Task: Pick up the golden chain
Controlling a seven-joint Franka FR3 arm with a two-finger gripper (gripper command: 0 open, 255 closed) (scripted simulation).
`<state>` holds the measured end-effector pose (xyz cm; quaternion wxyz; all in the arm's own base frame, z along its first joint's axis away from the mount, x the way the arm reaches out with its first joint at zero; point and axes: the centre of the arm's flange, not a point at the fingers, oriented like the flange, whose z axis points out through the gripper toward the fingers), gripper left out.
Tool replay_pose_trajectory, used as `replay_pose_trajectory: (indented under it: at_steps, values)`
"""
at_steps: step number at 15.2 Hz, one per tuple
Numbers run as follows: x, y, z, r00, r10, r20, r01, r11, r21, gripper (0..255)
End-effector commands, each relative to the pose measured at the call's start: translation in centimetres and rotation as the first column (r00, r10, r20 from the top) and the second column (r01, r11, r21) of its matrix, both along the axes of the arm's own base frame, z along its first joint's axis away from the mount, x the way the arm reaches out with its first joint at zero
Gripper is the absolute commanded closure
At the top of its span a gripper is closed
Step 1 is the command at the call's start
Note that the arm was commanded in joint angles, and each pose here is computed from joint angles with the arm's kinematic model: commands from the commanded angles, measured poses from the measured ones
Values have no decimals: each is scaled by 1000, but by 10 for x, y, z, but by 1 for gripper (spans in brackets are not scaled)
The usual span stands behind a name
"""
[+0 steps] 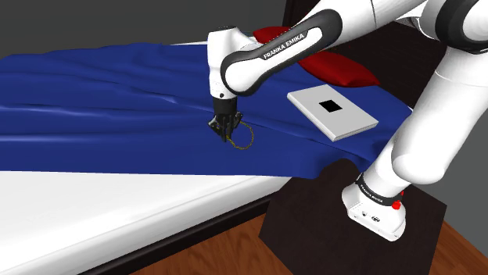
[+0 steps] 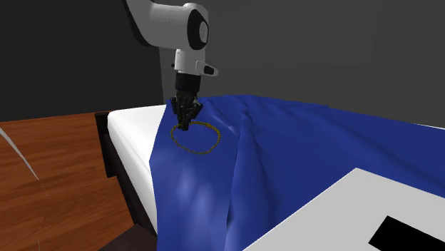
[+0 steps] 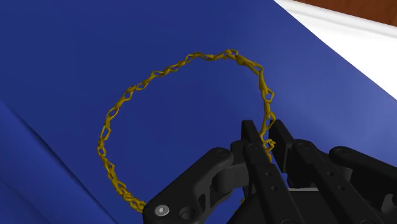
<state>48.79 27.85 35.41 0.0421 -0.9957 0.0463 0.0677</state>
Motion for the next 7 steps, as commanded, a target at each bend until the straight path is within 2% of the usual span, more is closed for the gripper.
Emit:
replay_pose_trajectory:
  at_steps: [1,5,7]
  values:
    - [1,1,11,1000,0,0,0,1000,0,255]
    - [1,1,32,1000,0,0,0,1000,0,255]
    - [1,1,33,1000,0,0,0,1000,0,255]
